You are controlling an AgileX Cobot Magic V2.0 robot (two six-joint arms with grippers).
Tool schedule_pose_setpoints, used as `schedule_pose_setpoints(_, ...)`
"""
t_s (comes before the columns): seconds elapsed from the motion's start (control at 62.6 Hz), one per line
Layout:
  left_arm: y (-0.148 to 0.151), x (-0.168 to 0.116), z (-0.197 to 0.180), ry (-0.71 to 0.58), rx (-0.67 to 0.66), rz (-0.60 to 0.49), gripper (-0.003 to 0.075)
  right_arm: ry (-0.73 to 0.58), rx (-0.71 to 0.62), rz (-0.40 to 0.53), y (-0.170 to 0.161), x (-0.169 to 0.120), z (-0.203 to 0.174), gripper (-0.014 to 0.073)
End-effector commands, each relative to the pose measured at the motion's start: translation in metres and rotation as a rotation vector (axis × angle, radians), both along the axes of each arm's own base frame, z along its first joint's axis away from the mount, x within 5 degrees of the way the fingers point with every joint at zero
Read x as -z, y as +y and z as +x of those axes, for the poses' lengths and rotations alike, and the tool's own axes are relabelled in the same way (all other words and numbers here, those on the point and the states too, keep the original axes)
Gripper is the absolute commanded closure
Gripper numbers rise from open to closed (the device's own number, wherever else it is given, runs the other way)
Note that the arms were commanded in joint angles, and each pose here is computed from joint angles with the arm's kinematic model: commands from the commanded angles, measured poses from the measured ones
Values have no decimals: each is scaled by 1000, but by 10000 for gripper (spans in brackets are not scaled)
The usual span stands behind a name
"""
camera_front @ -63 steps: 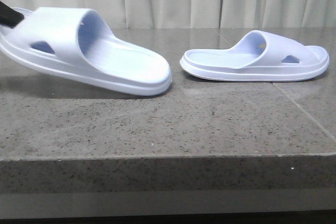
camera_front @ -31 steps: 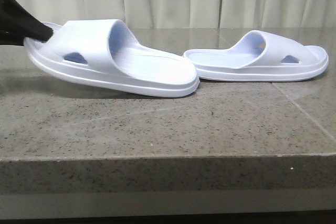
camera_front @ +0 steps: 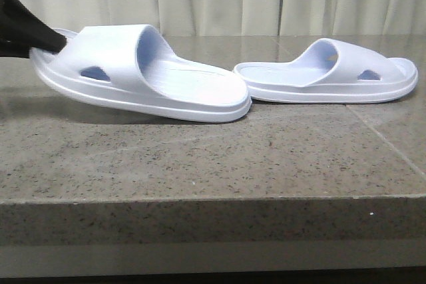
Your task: Insert blue slippers together front up
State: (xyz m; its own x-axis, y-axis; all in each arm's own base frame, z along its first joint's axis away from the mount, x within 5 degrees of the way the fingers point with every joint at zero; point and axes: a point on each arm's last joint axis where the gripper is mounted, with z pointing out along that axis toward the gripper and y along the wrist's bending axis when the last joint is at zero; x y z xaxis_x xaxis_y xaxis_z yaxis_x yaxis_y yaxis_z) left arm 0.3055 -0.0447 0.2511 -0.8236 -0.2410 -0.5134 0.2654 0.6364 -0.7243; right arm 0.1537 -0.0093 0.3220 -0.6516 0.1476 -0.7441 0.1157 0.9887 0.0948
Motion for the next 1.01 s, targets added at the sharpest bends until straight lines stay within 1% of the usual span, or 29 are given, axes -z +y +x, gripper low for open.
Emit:
schedule_pose_setpoints(0.0, -5, -22, -3, -67, 5, -50, 741, 5, 83, 16, -16, -10, 26, 146)
schedule_pose_setpoints(0.048, -5, -21, -3, -66, 7, -46, 741, 40, 117, 36, -25, -6, 38, 148)
schedule_pose_setpoints(0.096, -5, -21, -3, -66, 10, -41, 741, 65, 148, 84, -33, -5, 48, 149)
schedule_pose_setpoints(0.112, -4, -21, -4, -66, 11, -39, 741, 79, 149, 87, -36, -3, 51, 149)
schedule_pose_setpoints(0.128, -4, -21, -4, -65, 12, -37, 741, 88, 144, 111, -38, -2, 55, 149)
schedule_pose_setpoints(0.208, -4, -20, -4, -65, 17, -28, 741, 125, 82, 168, -44, 4, 72, 149)
schedule_pose_setpoints(0.319, -4, -20, -4, -64, 18, -26, 741, 122, -7, 280, -50, 10, 96, 149)
schedule_pose_setpoints(0.335, -4, -20, -4, -64, 18, -26, 741, 109, -27, 312, -50, 10, 101, 149)
schedule_pose_setpoints(0.351, -4, -20, -4, -64, 18, -26, 741, 111, -42, 312, -50, 12, 103, 149)
schedule_pose_setpoints(0.367, -4, -20, -4, -64, 18, -26, 741, 100, -55, 338, -50, 12, 106, 149)
schedule_pose_setpoints(0.415, -4, -20, -4, -64, 18, -26, 741, 75, -109, 364, -48, 13, 115, 149)
schedule_pose_setpoints(0.431, -4, -20, -4, -64, 18, -26, 741, 67, -118, 384, -48, 14, 119, 149)
schedule_pose_setpoints(0.559, -4, -20, -4, -64, 18, -26, 741, 42, -190, 461, -49, 21, 142, 149)
schedule_pose_setpoints(0.67, -4, -20, -4, -64, 18, -26, 741, 41, -219, 512, -54, 29, 162, 149)
schedule_pose_setpoints(0.846, -4, -20, -4, -64, 18, -26, 741, 68, -245, 534, -58, 38, 186, 151)
schedule_pose_setpoints(0.99, -4, -20, -4, -64, 18, -26, 741, 85, -258, 540, -58, 46, 201, 236)
